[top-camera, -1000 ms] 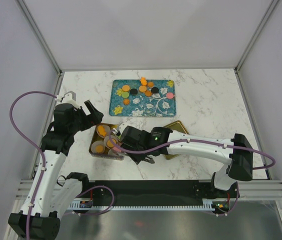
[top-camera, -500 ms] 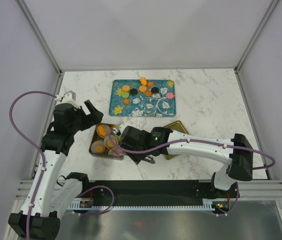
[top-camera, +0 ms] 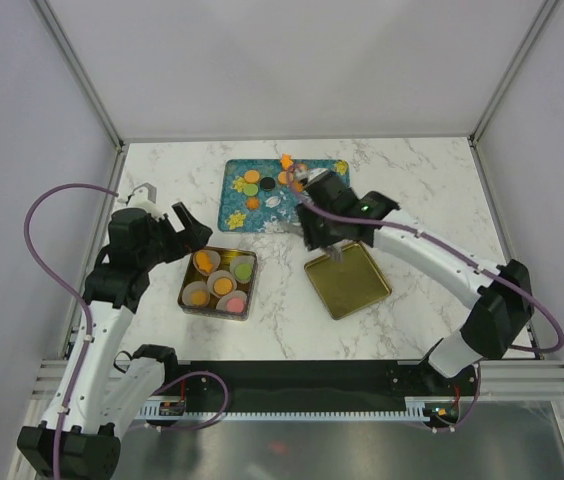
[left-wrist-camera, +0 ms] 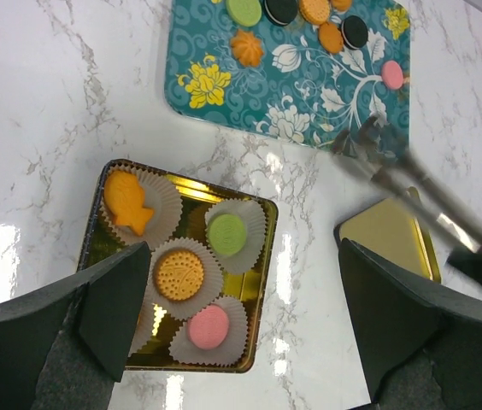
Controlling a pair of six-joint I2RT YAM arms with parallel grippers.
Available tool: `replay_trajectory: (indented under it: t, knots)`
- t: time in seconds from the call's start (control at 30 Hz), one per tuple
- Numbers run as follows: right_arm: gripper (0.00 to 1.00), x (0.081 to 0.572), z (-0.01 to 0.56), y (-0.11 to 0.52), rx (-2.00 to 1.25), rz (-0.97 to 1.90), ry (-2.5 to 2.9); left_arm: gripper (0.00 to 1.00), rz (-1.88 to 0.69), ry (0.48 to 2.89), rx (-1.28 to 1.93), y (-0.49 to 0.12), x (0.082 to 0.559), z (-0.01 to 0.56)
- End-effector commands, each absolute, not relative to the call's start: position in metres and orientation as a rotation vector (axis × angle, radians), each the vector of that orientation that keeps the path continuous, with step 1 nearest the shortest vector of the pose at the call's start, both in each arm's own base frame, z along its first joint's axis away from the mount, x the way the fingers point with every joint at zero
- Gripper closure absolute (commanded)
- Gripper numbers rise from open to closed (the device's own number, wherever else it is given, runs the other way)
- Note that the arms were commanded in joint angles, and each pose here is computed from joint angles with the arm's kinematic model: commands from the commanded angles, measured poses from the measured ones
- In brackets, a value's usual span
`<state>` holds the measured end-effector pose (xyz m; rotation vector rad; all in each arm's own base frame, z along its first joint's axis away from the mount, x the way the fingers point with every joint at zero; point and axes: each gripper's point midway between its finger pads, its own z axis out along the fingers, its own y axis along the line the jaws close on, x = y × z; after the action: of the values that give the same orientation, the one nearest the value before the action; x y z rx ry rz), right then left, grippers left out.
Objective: Pack the cookies
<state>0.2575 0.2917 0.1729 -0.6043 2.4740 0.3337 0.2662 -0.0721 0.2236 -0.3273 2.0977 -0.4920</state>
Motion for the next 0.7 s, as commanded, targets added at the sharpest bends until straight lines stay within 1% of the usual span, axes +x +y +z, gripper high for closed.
replay_trajectory:
  t: [0.0, 0.03, 0.13, 0.17, 0.33, 0.5, 0.57, 0.67]
  knots:
    - [0.47, 0.303, 0.210, 0.245, -0.369, 0.380, 2.378, 0.01, -0.562, 2.080, -0.265, -0.083, 0.266, 0.227]
    - [0.47, 0.312, 0.210, 0.231, -0.310, 0.363, 2.374, 0.01, -0.569, 2.083, -0.260, -0.084, 0.265, 0.226]
    - [0.46, 0.353, 0.206, 0.163, -0.066, 0.254, 2.367, 0.01, -0.604, 2.100, -0.228, -0.093, 0.261, 0.222]
    - [0.46, 0.360, 0.202, 0.152, -0.025, 0.241, 2.368, 0.02, -0.611, 2.103, -0.220, -0.095, 0.261, 0.221]
    - [0.48, 0.402, 0.169, 0.076, 0.229, 0.119, 2.365, 0.01, -0.632, 2.109, -0.191, -0.102, 0.256, 0.219]
    - [0.49, 0.431, 0.136, 0.032, 0.357, 0.023, 2.367, 0.01, -0.640, 2.114, -0.177, -0.105, 0.253, 0.216]
    - [0.50, 0.437, 0.122, 0.015, 0.402, -0.026, 2.381, 0.02, -0.645, 2.118, -0.162, -0.109, 0.252, 0.215]
    - [0.49, 0.444, 0.105, -0.005, 0.455, -0.085, 2.390, 0.01, -0.651, 2.133, -0.142, -0.114, 0.251, 0.211]
